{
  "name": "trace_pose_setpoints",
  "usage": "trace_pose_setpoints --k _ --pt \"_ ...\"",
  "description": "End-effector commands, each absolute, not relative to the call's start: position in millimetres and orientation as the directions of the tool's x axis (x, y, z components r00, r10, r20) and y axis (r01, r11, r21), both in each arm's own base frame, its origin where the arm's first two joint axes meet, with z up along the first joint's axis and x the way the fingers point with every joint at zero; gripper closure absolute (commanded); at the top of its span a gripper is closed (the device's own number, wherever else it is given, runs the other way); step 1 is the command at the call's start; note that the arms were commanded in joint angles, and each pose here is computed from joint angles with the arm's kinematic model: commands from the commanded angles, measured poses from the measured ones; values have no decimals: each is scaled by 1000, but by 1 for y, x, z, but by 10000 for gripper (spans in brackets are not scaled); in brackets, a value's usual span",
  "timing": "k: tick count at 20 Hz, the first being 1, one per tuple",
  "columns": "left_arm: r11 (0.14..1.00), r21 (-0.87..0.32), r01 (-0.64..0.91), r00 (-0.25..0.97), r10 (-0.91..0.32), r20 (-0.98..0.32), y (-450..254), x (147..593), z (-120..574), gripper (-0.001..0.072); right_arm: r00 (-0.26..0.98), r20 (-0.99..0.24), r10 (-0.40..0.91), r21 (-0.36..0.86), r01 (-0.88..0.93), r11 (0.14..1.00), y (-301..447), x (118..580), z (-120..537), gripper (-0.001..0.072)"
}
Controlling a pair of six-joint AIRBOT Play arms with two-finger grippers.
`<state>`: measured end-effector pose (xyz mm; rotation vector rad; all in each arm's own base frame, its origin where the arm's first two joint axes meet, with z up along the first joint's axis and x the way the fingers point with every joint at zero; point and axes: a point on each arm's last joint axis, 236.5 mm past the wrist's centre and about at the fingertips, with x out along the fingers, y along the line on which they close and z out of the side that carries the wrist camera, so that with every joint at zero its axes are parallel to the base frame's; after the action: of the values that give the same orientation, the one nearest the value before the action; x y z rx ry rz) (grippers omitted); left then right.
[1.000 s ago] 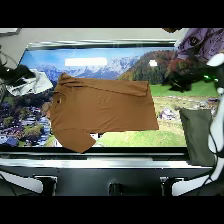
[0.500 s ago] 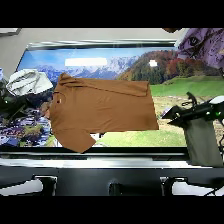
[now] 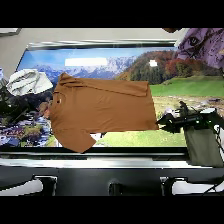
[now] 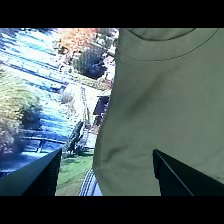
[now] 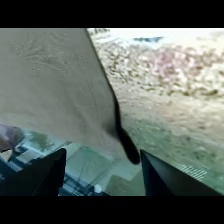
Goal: Fold the clothes and pants, and hang the long-sleeved shirts on hangers.
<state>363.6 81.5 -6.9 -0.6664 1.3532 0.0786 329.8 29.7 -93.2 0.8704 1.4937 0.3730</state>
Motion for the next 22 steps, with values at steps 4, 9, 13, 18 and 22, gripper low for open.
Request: trace_pose_setpoints --k 4,9,13,18,22 --pt "814 -396 -424 247 -317 -916 82 364 -7 73 84 -642 762 741 321 589 42 330 -99 173" --pt "788 -400 -468 215 -337 -917 77 357 -8 73 46 -618 784 745 351 567 50 315 -101 354" --pt "783 -399 -477 215 -337 -917 80 355 -9 73 35 -630 776 738 338 584 58 316 -106 325" --pt "781 -415 -467 206 -361 -910 81 335 -26 73 49 -701 712 692 290 661 61 326 -120 685" --pt "686 -583 -435 351 -467 -811 60 328 -45 73 97 -729 678 677 248 693 54 335 -107 685"
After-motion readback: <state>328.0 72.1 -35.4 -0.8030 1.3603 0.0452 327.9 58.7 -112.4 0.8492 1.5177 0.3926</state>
